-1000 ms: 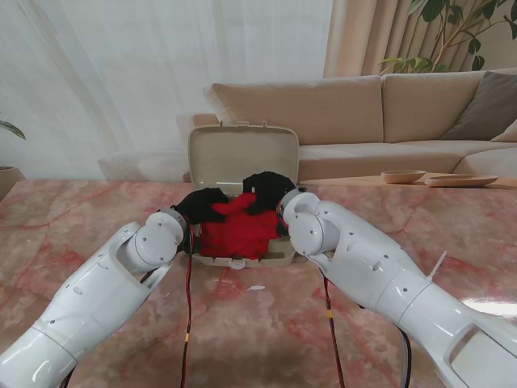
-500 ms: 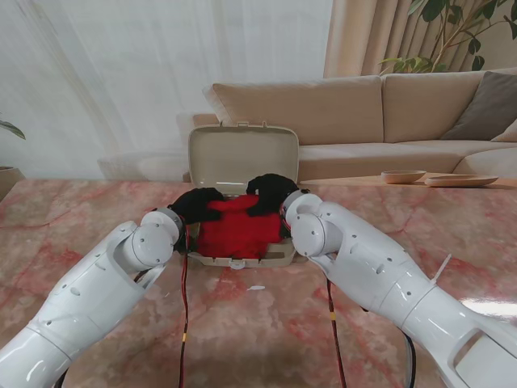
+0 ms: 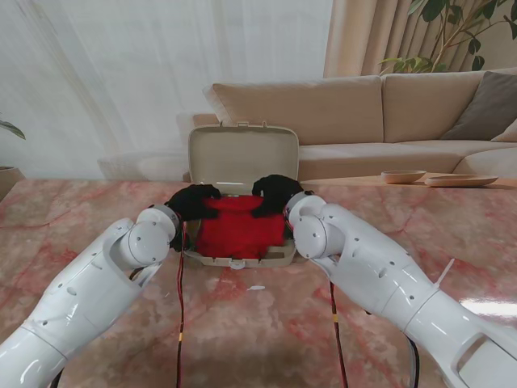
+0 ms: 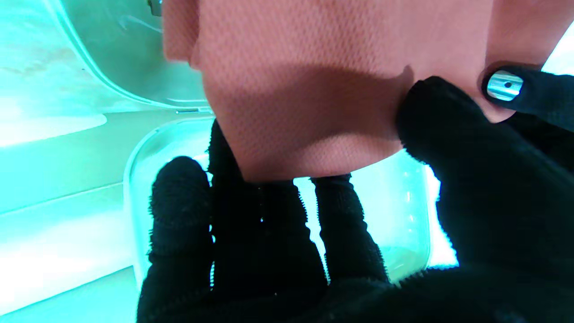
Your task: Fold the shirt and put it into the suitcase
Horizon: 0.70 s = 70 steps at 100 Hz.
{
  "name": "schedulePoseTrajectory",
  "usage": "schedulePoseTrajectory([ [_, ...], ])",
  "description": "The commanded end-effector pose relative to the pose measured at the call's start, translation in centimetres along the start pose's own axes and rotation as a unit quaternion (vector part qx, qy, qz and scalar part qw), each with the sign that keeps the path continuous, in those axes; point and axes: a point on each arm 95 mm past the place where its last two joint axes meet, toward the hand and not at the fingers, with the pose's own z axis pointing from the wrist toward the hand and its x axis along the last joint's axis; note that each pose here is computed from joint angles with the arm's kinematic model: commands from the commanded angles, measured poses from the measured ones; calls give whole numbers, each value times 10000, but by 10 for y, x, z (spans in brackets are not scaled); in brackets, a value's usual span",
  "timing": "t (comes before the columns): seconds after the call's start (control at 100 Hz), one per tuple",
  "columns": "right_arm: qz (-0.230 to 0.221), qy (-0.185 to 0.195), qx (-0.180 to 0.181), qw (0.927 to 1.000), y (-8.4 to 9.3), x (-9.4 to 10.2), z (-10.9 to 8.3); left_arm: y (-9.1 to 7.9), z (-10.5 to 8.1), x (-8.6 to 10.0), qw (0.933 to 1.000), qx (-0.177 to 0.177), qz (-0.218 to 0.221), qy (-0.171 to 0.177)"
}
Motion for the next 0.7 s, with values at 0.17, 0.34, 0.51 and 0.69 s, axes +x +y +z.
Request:
schedulePoseTrajectory([
  [0.17, -27, -132, -68, 9999, 0, -2, -6, -9, -5, 1, 9997, 106, 187, 75],
  [0.34, -85, -176, -211, 9996, 4, -2, -9, -14, -10, 2, 9991, 200, 342, 120],
  [0.51, -155, -200, -370, 9990, 10, -1, -15, -19, -17, 5, 9987, 315, 371, 164],
  [0.69, -181, -106, -510, 9985, 8, 3, -25, -19, -26, 11, 9980, 426, 336, 321],
])
